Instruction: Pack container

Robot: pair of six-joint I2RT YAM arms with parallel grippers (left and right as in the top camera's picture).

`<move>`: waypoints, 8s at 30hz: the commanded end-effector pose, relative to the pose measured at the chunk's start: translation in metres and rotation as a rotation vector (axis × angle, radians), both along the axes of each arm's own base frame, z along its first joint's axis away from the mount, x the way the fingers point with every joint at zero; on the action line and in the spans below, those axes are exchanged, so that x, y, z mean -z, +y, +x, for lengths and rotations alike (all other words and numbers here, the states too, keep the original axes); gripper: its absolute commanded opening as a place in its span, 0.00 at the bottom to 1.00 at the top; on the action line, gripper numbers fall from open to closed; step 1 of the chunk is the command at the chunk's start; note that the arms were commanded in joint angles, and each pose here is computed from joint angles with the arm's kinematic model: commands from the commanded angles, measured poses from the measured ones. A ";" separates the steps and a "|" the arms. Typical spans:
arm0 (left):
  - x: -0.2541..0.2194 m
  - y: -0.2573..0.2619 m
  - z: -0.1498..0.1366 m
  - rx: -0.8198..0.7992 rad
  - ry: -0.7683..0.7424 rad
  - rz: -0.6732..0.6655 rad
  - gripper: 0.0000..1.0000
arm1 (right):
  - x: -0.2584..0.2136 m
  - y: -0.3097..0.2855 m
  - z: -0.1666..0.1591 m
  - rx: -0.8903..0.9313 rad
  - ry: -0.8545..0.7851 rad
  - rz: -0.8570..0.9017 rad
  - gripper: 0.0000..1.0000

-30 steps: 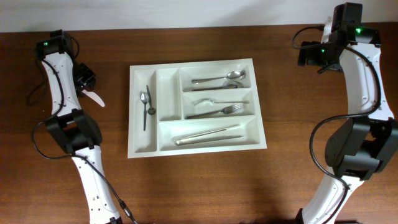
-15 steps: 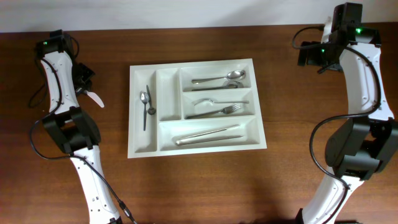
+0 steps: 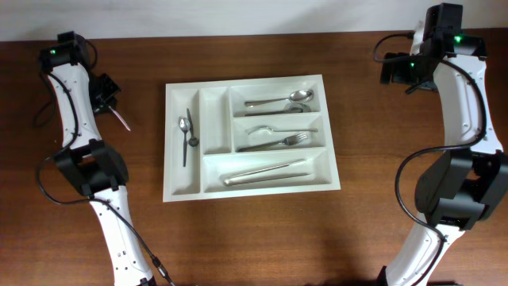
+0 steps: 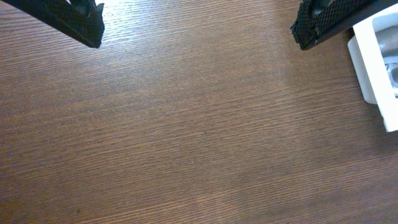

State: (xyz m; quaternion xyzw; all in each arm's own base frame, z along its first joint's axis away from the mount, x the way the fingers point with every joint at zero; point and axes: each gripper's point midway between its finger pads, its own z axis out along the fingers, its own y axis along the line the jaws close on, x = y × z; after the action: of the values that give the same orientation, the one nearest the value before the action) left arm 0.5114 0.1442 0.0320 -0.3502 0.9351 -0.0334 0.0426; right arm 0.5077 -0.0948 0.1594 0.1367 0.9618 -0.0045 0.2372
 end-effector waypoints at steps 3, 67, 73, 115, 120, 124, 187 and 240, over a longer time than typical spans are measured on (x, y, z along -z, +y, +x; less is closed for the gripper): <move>-0.016 -0.005 0.006 0.091 -0.056 -0.004 0.02 | -0.008 -0.001 -0.002 0.010 -0.015 0.000 0.99; -0.086 -0.258 0.003 0.520 -0.128 0.143 0.02 | -0.008 -0.001 -0.002 0.010 -0.015 0.000 0.99; -0.057 -0.245 -0.008 0.475 -0.014 0.162 0.02 | -0.008 -0.001 -0.001 0.010 -0.015 0.000 0.99; -0.008 -0.303 -0.059 0.624 0.197 -0.125 0.02 | -0.008 -0.001 -0.002 0.010 -0.015 0.000 0.99; -0.005 -0.299 -0.059 0.622 0.207 -0.103 0.02 | -0.008 -0.001 -0.002 0.010 -0.015 0.000 0.99; -0.008 -0.279 -0.053 0.604 0.198 -0.039 0.16 | -0.008 -0.001 -0.002 0.010 -0.015 0.000 0.99; -0.201 -0.058 -0.032 0.188 -0.199 0.345 0.99 | -0.008 -0.001 -0.002 0.010 -0.015 0.000 0.99; -0.167 -0.126 -0.270 0.422 -1.276 0.615 0.99 | -0.008 -0.001 -0.002 0.010 -0.015 0.000 0.99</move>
State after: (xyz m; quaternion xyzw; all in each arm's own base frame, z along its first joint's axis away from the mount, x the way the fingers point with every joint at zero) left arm 0.2423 0.0223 0.2073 -0.0811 0.7435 0.0096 0.6638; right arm 0.5076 -0.0948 0.1592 0.1365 0.9619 -0.0045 0.2368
